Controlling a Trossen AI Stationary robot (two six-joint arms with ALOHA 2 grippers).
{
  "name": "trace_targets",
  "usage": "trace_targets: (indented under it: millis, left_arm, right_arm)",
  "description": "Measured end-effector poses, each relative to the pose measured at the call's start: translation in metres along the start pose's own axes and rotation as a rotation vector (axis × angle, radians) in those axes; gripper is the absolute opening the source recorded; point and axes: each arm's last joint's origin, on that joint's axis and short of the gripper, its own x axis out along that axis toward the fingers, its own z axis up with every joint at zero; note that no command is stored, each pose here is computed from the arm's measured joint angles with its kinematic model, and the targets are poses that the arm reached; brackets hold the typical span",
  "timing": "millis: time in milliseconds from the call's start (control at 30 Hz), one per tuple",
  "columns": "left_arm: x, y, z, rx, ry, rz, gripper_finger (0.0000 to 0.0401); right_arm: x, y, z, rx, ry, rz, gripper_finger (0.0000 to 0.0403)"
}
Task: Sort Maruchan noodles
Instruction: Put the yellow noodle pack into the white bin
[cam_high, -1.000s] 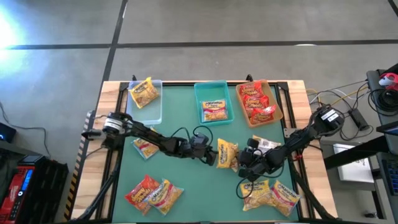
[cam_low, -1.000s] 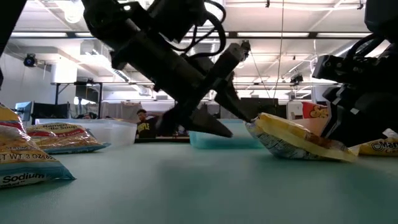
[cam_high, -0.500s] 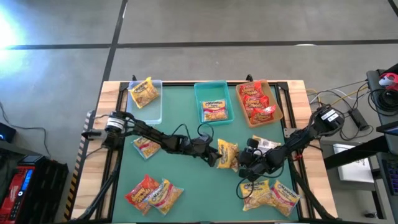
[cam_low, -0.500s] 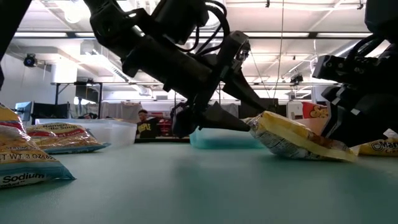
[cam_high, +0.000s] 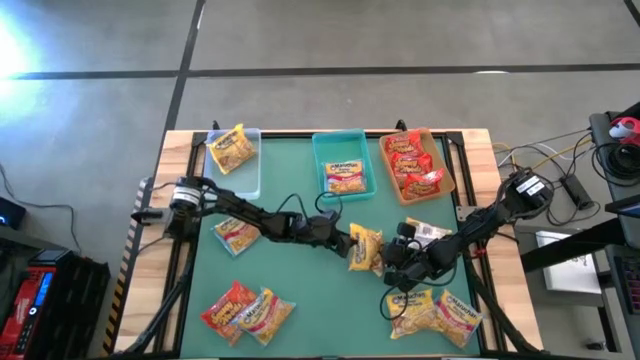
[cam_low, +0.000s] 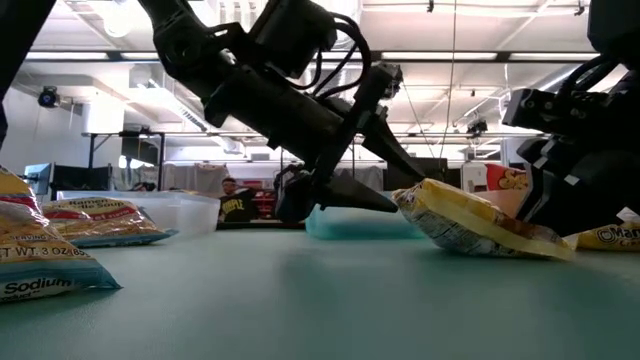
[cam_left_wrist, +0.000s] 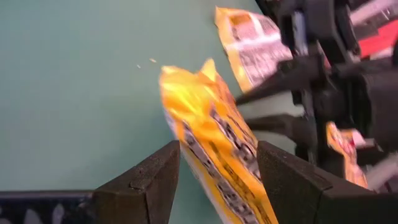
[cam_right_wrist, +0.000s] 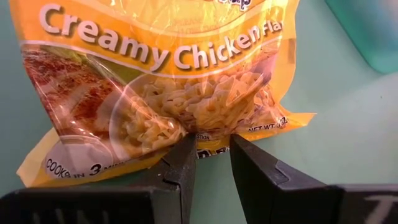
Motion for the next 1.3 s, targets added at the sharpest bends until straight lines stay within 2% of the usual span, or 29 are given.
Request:
trace_targets:
  millis: [200, 433, 700, 800, 1000, 1167, 1300]
  left_arm:
    - [0.001, 0.004, 0.002, -0.055, -0.001, 0.021, 0.0197]
    - [0.018, 0.014, -0.010, -0.134, 0.079, -0.003, 0.0197]
    - [0.029, 0.003, -0.006, -0.063, 0.102, -0.051, 0.0197]
    - [0.030, 0.004, -0.005, -0.061, 0.112, -0.033, 0.0192]
    - [0.029, 0.004, -0.003, -0.064, 0.134, -0.044, 0.0133]
    - [0.030, 0.005, -0.001, -0.049, 0.156, -0.059, 0.0068]
    - [0.030, 0.007, 0.001, -0.026, 0.186, -0.076, 0.0036]
  right_arm:
    - [0.000, 0.000, 0.001, -0.025, -0.013, -0.001, 0.0093]
    - [0.002, 0.000, 0.006, -0.040, -0.056, -0.003, 0.0093]
    - [0.005, -0.003, 0.009, -0.030, -0.061, -0.018, 0.0093]
    - [0.005, -0.003, 0.008, -0.030, -0.061, -0.020, 0.0093]
    - [0.004, -0.004, 0.008, -0.035, -0.048, -0.019, 0.0093]
    - [-0.004, -0.007, 0.011, -0.022, -0.008, 0.035, 0.0093]
    - [-0.016, -0.010, 0.017, -0.004, 0.004, 0.116, 0.0093]
